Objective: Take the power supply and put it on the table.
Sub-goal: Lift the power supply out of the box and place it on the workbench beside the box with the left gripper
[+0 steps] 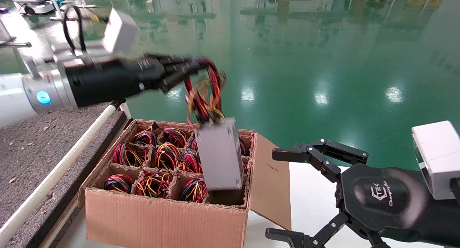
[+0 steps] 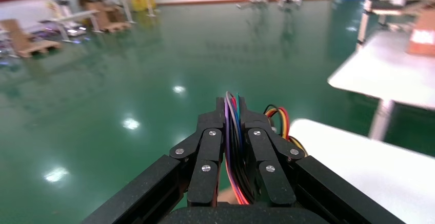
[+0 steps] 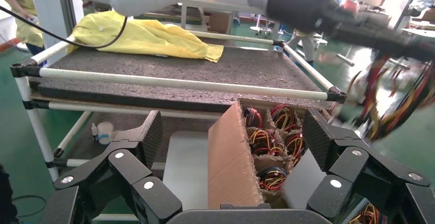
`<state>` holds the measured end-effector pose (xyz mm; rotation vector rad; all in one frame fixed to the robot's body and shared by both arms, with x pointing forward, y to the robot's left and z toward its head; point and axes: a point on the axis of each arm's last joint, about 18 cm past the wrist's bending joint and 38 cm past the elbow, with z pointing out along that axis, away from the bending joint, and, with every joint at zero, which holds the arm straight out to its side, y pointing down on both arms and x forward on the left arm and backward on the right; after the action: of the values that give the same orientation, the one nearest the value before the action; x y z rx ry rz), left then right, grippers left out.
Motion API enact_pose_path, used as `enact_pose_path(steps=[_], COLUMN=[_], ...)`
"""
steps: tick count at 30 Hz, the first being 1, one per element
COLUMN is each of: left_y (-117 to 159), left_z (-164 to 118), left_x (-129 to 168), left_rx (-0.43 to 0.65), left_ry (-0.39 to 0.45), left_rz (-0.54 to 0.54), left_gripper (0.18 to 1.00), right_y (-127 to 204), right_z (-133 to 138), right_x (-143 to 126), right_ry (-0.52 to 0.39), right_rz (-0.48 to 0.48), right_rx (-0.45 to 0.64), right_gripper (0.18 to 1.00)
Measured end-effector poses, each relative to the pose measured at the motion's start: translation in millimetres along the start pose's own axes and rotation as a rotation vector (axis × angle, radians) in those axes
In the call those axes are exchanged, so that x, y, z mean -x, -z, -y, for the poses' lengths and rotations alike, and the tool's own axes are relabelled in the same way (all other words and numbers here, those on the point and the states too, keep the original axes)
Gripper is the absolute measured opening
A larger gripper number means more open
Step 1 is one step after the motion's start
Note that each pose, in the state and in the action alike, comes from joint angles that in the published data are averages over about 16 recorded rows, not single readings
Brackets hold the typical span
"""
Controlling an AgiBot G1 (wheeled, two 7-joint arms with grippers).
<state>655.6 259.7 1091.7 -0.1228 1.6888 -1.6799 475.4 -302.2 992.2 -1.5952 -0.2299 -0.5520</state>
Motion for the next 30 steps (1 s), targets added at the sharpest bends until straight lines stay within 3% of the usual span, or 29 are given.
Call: enact_pose_path(steps=[13, 30], left_y=[22, 96], left_z=[42, 17], left_x=[78, 161], left_rx=[-0.042, 0.110], left_ry=[0.014, -0.029], left_rz=[0.310, 0.806], left_gripper=[0.217, 0.215], right_y=[0, 0], right_z=[0, 0], right_x=[0, 0], right_ry=[0.000, 0.000], right_rz=[0.000, 0.000], right_rx=[0.000, 0.000], right_gripper=[1.000, 1.000])
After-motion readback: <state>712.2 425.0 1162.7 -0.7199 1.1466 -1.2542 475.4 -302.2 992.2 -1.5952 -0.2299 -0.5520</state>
